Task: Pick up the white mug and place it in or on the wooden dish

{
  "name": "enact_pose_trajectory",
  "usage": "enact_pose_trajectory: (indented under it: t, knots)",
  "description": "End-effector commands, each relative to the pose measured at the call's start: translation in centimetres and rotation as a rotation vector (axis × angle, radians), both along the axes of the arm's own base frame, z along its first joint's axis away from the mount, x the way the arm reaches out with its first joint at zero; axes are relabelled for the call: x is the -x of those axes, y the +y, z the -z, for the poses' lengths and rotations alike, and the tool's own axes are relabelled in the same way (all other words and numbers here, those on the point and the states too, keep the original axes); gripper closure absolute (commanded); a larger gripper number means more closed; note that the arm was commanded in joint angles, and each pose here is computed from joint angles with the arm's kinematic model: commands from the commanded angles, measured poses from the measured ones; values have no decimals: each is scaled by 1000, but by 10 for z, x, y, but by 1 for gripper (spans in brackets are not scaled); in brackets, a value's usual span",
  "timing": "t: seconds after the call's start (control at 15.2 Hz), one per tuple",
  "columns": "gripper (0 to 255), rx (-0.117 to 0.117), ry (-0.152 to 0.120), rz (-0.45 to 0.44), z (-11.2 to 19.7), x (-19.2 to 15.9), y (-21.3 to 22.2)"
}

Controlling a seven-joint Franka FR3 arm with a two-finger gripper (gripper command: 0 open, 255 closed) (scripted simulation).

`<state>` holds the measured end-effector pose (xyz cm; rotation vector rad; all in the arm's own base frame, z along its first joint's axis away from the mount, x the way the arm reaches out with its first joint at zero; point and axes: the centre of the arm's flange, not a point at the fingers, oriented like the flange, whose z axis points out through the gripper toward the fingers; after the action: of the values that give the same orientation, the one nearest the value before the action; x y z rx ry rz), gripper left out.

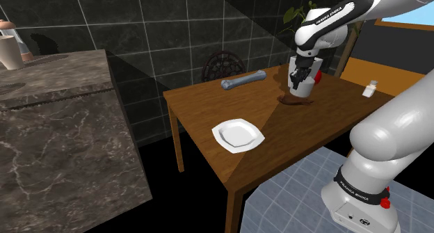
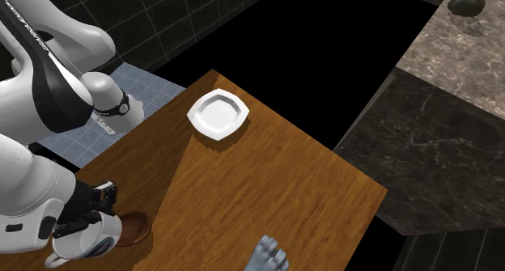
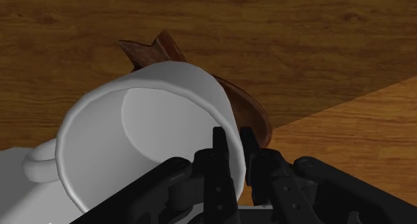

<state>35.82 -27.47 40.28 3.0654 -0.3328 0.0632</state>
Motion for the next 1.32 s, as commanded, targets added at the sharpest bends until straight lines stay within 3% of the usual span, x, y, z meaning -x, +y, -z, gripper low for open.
enact_pose_trajectory:
  t: [0.0,0.26,0.73,0.79,1.12,1.25]
  knots:
    - [255,0,-1,0,11,0,0]
    - [255,0,-1,0,32,0,0]
    - [255,0,-1,0,32,0,0]
    - [0,0,-1,0,32,0,0]
    - [0,0,-1,0,32,0,0]
    - [0,0,-1,0,6,1,1]
